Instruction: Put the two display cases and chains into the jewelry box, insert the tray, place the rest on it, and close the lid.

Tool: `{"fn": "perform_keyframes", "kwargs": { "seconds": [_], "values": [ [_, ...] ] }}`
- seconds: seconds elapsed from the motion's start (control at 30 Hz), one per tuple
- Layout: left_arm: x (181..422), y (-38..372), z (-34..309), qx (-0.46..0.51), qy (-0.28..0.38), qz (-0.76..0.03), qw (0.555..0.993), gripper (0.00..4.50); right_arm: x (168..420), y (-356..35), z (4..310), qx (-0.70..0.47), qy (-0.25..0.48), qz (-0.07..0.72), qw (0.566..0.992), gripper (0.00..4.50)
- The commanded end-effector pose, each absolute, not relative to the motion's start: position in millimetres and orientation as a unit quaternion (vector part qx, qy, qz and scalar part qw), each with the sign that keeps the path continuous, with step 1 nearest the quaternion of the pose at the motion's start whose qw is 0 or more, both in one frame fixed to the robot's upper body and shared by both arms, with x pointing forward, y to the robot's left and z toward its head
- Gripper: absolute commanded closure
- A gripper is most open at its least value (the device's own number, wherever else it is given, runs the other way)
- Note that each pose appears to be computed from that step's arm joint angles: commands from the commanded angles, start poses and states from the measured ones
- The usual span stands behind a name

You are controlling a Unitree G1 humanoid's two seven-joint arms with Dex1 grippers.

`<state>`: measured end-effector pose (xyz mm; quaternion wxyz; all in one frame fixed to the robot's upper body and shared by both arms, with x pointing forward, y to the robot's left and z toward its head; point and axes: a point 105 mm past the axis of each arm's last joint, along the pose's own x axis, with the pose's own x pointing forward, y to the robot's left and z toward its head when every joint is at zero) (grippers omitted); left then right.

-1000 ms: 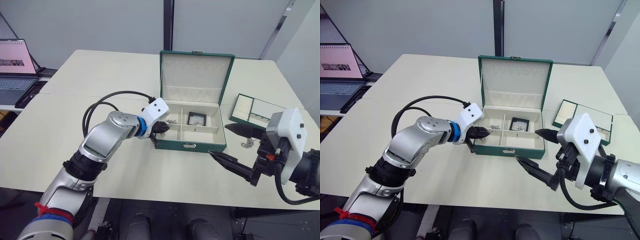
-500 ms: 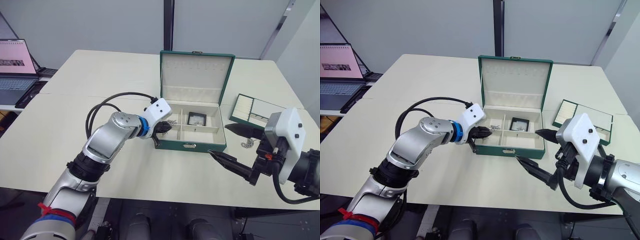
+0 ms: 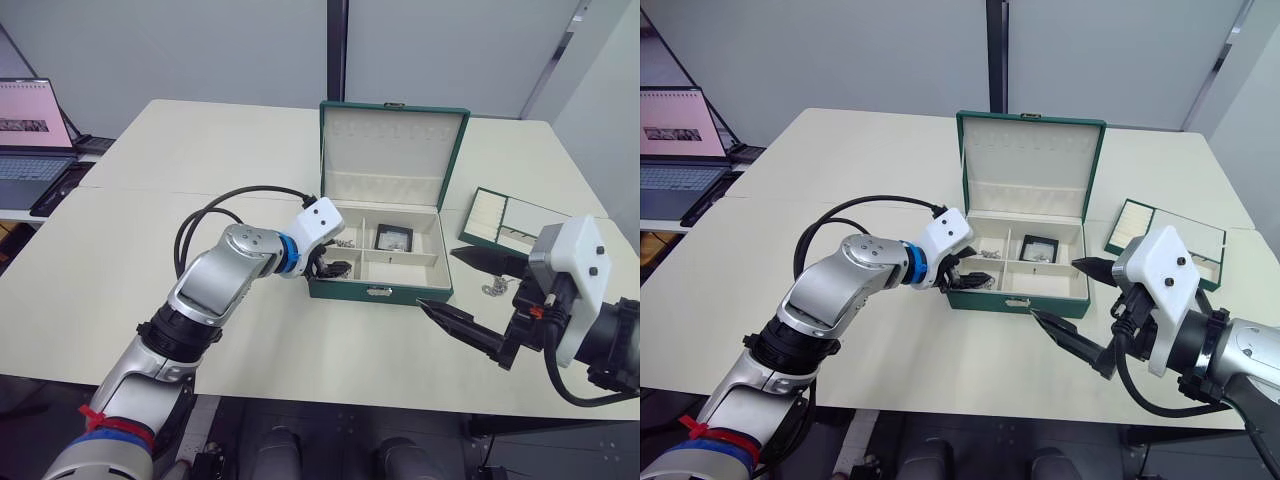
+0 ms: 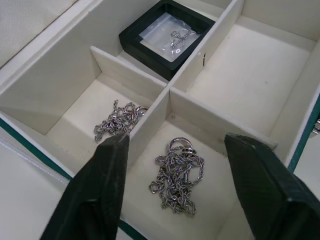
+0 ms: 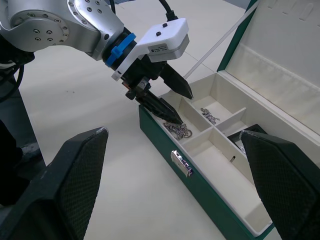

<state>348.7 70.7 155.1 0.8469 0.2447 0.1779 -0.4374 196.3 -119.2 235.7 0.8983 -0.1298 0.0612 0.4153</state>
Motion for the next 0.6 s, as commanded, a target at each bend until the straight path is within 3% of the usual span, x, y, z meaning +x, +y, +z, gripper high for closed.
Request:
{"fn": "perform_keyframes", "kwargs": {
  "seconds": [0.03,0.47,0.6],
  "values": [
    [343.4,63.5,169.8,0.239,0.154,-0.453,0.845,0.76,195.0,-116.4,241.8,-0.135,0.046,0.420,0.896,0.00],
    [289.4,71.5,203.7,0.104,0.106,-0.598,0.788,0.76,193.9,-114.6,230.7,-0.113,0.052,0.421,0.898,0.00],
    [271.5,100.3,217.7,0.070,0.144,-0.630,0.760,0.02,194.5,-114.9,225.2,-0.105,0.052,0.422,0.899,0.00]
  ]
}}
